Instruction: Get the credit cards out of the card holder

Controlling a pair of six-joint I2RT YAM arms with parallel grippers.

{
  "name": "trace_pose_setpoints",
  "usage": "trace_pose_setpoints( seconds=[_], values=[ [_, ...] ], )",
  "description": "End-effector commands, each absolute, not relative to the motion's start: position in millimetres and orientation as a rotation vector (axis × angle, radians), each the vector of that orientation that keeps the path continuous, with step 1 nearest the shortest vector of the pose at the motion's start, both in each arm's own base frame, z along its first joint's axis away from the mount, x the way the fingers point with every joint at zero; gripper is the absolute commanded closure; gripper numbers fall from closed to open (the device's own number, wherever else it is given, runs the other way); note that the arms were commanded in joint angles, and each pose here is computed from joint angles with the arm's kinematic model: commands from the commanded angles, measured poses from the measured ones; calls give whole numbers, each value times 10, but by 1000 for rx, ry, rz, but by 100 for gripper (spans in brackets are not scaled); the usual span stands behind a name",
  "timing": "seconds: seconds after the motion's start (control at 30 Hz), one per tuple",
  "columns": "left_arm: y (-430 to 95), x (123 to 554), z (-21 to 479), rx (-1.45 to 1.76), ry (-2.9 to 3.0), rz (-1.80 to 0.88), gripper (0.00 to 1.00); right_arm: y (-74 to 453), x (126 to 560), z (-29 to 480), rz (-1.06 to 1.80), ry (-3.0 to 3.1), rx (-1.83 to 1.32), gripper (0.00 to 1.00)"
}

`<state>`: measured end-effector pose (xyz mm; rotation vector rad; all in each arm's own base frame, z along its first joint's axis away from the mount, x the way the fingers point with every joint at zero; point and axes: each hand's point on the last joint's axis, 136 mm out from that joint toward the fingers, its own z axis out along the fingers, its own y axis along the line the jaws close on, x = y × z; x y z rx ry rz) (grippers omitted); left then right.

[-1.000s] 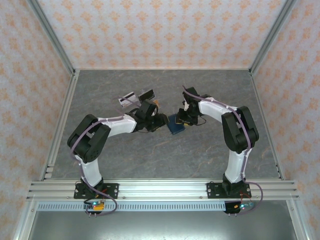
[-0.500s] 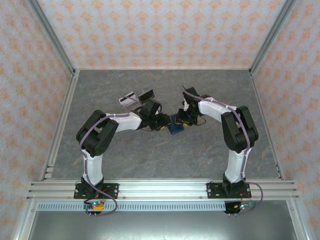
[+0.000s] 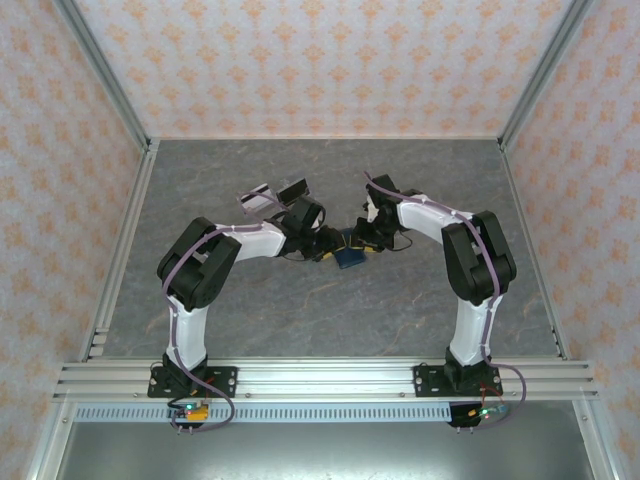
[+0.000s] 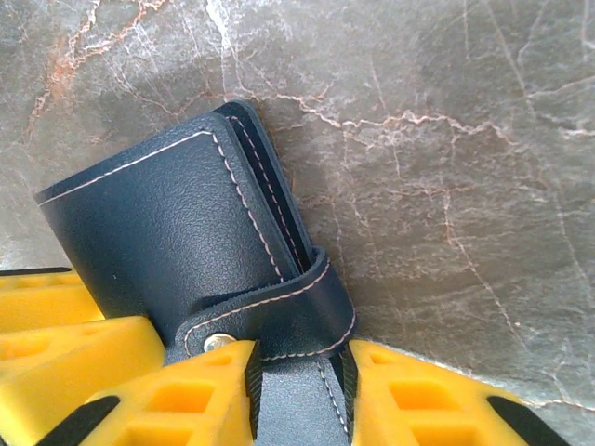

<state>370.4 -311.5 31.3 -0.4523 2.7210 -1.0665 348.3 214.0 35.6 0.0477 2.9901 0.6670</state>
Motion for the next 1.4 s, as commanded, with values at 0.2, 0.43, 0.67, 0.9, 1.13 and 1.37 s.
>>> trace_pose_setpoints(
  seconds=[0.2, 0.43, 0.67, 0.9, 1.13, 1.37],
  values=[
    [-3298, 3713, 656, -286, 2655, -1192, 81, 2095, 3393, 281, 633, 3009, 38, 68],
    [-3222, 3664, 667, -271, 2659, -1172, 94, 2081, 3429, 593, 656, 2903, 33, 53],
    [-3193, 3621, 641, -272, 2687, -1173, 99, 2219, 3433, 554, 604, 2935, 10, 46],
    [-3134, 3677, 843, -275, 2644, -1199, 100, 2123, 3488, 461, 440, 2942, 83, 51],
    [-3063, 3680, 914, -264, 2650, -1158, 100, 1984, 3525, 502, 282, 2929, 139, 57],
    [-2923, 3627, 816, -273, 2691, -1049, 100, 1835, 3611, 524, 164, 2879, 189, 67]
  ],
)
